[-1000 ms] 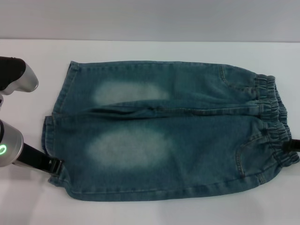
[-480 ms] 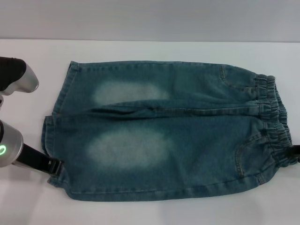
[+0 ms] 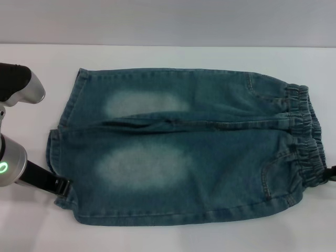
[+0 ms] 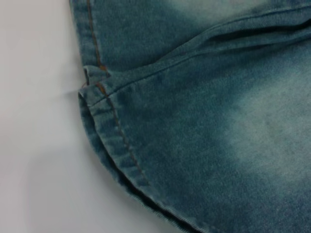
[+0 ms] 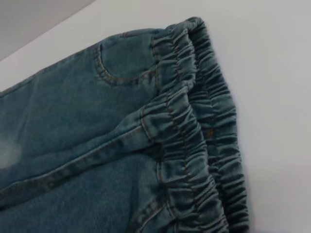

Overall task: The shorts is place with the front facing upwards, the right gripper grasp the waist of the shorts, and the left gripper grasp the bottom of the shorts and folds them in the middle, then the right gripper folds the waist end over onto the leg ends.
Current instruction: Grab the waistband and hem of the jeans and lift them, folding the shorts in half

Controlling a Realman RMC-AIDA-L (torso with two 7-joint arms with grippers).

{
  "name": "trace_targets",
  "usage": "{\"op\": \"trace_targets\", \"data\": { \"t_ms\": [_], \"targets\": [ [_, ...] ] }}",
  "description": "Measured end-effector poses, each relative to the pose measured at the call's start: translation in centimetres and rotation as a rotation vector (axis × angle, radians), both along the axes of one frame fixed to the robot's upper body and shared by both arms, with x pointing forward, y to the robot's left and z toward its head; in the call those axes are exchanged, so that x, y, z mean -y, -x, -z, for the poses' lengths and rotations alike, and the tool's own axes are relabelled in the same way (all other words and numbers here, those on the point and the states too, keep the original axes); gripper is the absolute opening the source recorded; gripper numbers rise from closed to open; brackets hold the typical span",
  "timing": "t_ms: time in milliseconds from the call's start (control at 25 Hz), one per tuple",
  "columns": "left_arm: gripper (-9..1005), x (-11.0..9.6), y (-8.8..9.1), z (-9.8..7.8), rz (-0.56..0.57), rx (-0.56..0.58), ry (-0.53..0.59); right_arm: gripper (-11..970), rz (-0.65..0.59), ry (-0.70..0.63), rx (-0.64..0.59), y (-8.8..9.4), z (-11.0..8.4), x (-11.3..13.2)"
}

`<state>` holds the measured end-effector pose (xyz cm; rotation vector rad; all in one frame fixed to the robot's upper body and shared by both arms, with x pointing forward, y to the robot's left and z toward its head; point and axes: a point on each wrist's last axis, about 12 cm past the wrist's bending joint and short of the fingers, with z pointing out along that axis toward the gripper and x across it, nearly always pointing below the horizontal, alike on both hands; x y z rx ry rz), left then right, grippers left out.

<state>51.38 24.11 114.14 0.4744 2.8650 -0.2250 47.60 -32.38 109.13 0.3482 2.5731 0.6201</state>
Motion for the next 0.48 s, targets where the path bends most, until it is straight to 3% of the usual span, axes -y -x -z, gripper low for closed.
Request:
{"op": "trace_targets", "data": {
  "t_ms": [240, 480],
  "targets": [
    [70, 0.02, 0.01, 0.01, 0.000, 0.000, 0.001, -2, -0.012, 0.000, 0.008, -0.05, -0.08, -0.11],
    [72, -0.12, -0.21, -0.23, -0.010, 0.021, 0.007, -2, -0.028, -0.057, 0.061, -0.12, -0.72, -0.31]
  ]
}}
